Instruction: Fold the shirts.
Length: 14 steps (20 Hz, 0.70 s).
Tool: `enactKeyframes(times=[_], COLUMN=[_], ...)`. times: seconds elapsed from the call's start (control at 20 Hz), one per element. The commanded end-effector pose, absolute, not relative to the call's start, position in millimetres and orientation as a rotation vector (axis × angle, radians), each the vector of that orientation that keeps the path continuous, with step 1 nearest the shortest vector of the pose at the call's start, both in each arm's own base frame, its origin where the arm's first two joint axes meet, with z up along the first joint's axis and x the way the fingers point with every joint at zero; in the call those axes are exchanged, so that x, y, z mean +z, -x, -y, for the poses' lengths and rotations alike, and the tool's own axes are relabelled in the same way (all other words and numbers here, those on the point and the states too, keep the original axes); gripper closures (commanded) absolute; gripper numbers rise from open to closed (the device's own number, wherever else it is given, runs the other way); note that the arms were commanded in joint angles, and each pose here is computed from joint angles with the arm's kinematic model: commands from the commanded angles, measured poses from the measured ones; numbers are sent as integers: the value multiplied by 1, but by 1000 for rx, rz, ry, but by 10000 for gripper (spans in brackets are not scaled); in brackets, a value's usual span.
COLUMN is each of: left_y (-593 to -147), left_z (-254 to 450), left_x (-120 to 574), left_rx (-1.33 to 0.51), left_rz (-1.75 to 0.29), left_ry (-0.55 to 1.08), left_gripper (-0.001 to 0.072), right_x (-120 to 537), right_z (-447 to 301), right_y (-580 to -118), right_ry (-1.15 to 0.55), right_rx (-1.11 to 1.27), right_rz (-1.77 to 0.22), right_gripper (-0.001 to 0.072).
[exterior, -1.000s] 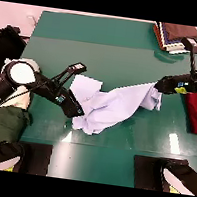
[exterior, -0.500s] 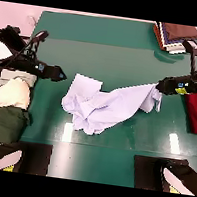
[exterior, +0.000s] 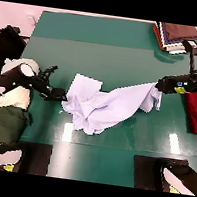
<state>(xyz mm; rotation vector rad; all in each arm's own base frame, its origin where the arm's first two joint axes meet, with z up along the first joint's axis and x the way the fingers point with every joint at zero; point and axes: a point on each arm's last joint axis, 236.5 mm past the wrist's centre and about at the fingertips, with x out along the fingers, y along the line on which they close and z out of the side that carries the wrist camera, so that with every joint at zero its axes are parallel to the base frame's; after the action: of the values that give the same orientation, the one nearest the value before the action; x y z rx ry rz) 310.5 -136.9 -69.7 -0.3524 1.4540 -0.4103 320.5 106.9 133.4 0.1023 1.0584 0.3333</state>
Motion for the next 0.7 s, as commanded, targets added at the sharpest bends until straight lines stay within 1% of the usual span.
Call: enactKeyframes(times=[0.0,0.05,0.1,0.15,0.25,0.3,0.35,0.4,0.45,0.55,0.65], left_y=[-307,-308,-311,-318,-341,-361,-381,-398,-405,-392,-349], left_z=[147,148,148,149,156,159,160,159,155,143,126], left_x=[-85,-84,-81,-74,-34,6,54,116,179,307,416], left_rx=[-405,-403,-407,-414,-463,-490,-506,-518,-521,-508,-473], left_rz=[-1467,-1464,-1454,-1437,-1362,-1261,-1131,-971,-818,-516,-250], left_ry=[334,338,337,332,310,285,255,216,172,83,12], left_gripper=[110,284,597,682,686,686,686,686,686,686,685], right_x=[133,134,135,138,157,174,197,220,244,293,335], right_z=[-107,-107,-106,-107,-107,-108,-108,-109,-109,-108,-106], right_y=[-321,-321,-322,-325,-331,-334,-337,-338,-337,-329,-315], right_ry=[-103,-103,-102,-103,-90,-85,-74,-59,-49,-27,-7], right_rx=[332,332,331,331,340,345,354,365,372,385,396], right_rz=[-1056,-1055,-1050,-1036,-985,-943,-893,-842,-793,-696,-615], right_gripper=[695,695,695,695,695,695,695,695,695,695,695])
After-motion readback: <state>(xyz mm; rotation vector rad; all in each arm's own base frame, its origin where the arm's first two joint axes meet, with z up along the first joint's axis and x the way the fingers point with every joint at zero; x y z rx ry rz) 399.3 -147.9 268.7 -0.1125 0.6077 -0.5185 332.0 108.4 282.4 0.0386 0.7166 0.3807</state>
